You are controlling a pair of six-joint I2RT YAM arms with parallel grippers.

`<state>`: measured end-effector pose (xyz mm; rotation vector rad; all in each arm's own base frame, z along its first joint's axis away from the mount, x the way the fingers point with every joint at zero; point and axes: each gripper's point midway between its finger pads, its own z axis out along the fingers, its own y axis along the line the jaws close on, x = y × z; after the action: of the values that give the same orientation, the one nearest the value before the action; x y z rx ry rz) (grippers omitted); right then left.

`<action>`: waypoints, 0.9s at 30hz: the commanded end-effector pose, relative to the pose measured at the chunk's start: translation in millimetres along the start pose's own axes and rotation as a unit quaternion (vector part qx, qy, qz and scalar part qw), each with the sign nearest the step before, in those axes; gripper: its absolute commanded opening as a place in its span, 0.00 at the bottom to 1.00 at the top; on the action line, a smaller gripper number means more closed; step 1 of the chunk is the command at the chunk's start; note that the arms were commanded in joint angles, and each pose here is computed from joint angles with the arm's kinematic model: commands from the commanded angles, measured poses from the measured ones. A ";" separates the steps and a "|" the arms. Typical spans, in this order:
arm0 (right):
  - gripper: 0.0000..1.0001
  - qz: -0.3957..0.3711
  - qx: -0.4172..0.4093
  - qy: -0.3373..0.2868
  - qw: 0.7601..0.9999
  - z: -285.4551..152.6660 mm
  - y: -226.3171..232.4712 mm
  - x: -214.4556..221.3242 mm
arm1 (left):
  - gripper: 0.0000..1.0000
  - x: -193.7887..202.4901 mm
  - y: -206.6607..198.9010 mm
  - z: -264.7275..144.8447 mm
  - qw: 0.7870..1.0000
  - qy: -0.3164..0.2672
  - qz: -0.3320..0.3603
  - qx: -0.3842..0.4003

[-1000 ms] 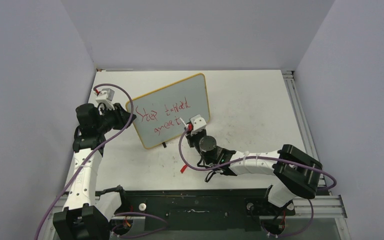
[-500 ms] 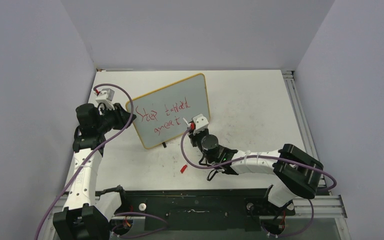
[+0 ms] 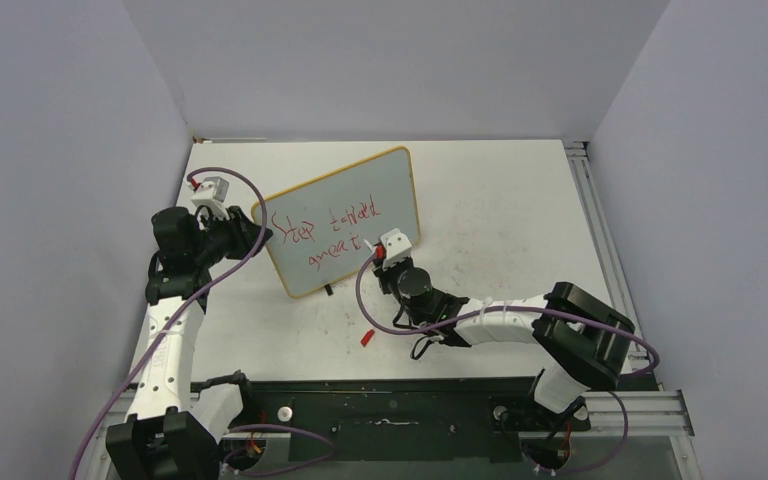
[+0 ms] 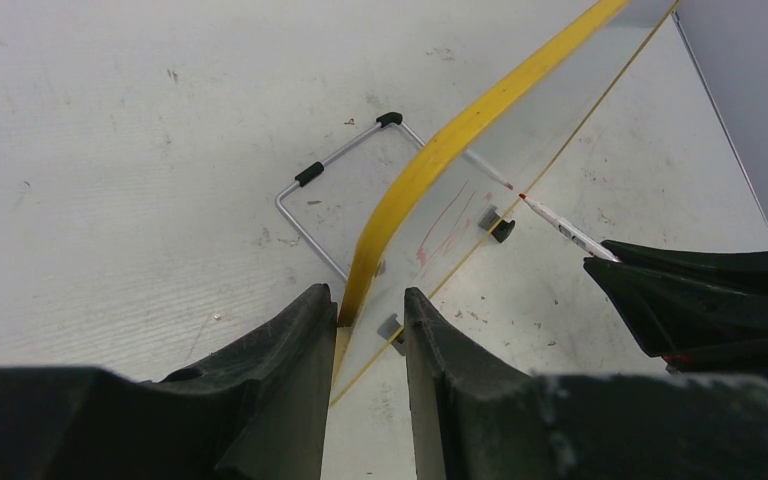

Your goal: Write a sentence on the whiteboard

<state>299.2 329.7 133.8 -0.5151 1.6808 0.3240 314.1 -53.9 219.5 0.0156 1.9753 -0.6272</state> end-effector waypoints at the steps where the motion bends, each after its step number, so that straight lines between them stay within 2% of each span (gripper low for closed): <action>1: 0.05 0.027 -0.001 -0.046 0.999 11.0 2.7 -32.5 | 0.29 -11.5 -2.6 -1.2 1.000 -0.019 0.012 0.006; 27: 0.05 0.026 0.006 -0.006 1.000 5.6 4.1 3.7 | 0.29 -11.9 -3.0 -1.8 1.000 -0.020 0.013 0.006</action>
<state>301.5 333.4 128.2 -0.4908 1.6902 0.3425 314.1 -53.9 219.3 0.0153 1.9759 -0.6274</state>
